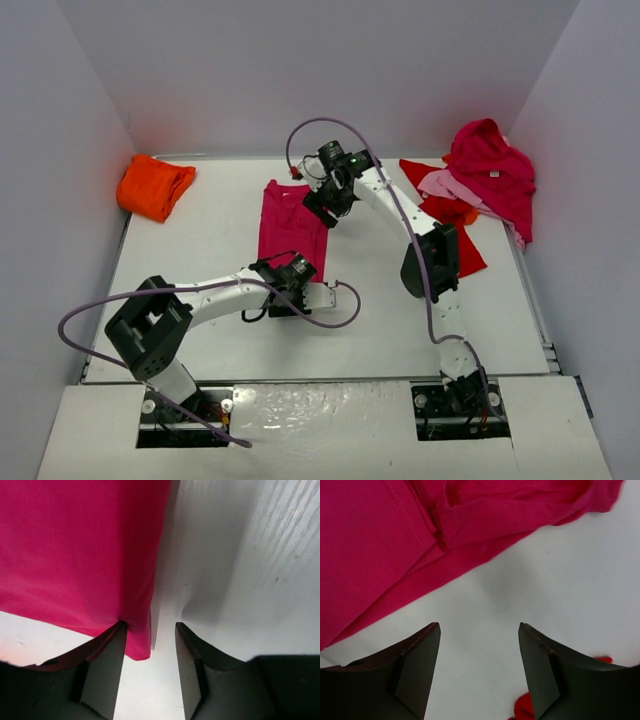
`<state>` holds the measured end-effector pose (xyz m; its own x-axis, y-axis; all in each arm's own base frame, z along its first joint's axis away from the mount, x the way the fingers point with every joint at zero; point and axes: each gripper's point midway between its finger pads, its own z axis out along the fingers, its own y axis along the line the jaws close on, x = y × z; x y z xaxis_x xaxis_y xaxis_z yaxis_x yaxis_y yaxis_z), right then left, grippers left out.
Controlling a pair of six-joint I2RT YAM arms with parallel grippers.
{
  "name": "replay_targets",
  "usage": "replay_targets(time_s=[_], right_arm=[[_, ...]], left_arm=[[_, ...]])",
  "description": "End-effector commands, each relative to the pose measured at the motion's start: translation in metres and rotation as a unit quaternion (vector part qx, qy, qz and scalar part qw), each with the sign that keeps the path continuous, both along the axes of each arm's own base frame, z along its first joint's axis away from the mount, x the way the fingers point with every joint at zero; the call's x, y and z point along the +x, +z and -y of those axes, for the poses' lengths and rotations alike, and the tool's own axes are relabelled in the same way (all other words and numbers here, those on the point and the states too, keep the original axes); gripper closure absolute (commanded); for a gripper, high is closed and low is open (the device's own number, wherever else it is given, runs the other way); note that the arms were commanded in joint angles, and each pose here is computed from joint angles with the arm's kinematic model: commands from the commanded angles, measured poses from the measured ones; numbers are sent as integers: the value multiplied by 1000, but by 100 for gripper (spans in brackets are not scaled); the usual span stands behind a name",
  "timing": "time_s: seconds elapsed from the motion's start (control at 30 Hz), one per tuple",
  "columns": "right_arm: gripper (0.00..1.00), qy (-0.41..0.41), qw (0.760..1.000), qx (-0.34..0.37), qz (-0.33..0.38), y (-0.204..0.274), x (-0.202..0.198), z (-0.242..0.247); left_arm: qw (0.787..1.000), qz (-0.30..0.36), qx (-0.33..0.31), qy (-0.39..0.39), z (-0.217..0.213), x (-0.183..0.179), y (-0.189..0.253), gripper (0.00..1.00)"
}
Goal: Fold and stack the t-shirts
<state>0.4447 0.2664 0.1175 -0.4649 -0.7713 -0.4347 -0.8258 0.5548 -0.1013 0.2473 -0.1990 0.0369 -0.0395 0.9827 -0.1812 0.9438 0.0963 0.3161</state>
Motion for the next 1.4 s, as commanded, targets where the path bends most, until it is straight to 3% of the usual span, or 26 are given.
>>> replay_targets(time_s=[0.0,0.17,0.2,0.3,0.57,0.7,0.93,1.1,1.37], right_arm=[[36,-6,1000,9,-5,15,-5,0],[35,-6,1000,-9,-11,9,-11,8],[35,-6,1000,-11,-10,10,-13,9],[33,-11,1000,-17,4,21,-15,14],[32,-20,998,-40,37,44,-27,36],[31,-27,997,-49,51,53,-37,49],[31,-30,996,-38,70,75,-50,58],[30,-34,995,-24,87,92,-54,59],[30,-36,994,-15,105,109,-62,65]], left_arm=[[999,40,-22,-3,17,15,11,58],[999,42,-13,-7,21,17,-1,58],[999,42,-12,-7,22,18,-4,63],[1000,18,5,-21,23,15,-20,100],[994,-77,22,-73,18,-26,-26,100],[976,-178,42,-121,8,-86,10,100],[959,-231,22,-163,6,-149,85,100],[973,-175,7,-151,8,-124,110,100],[994,-22,1,-106,9,-31,140,100]])
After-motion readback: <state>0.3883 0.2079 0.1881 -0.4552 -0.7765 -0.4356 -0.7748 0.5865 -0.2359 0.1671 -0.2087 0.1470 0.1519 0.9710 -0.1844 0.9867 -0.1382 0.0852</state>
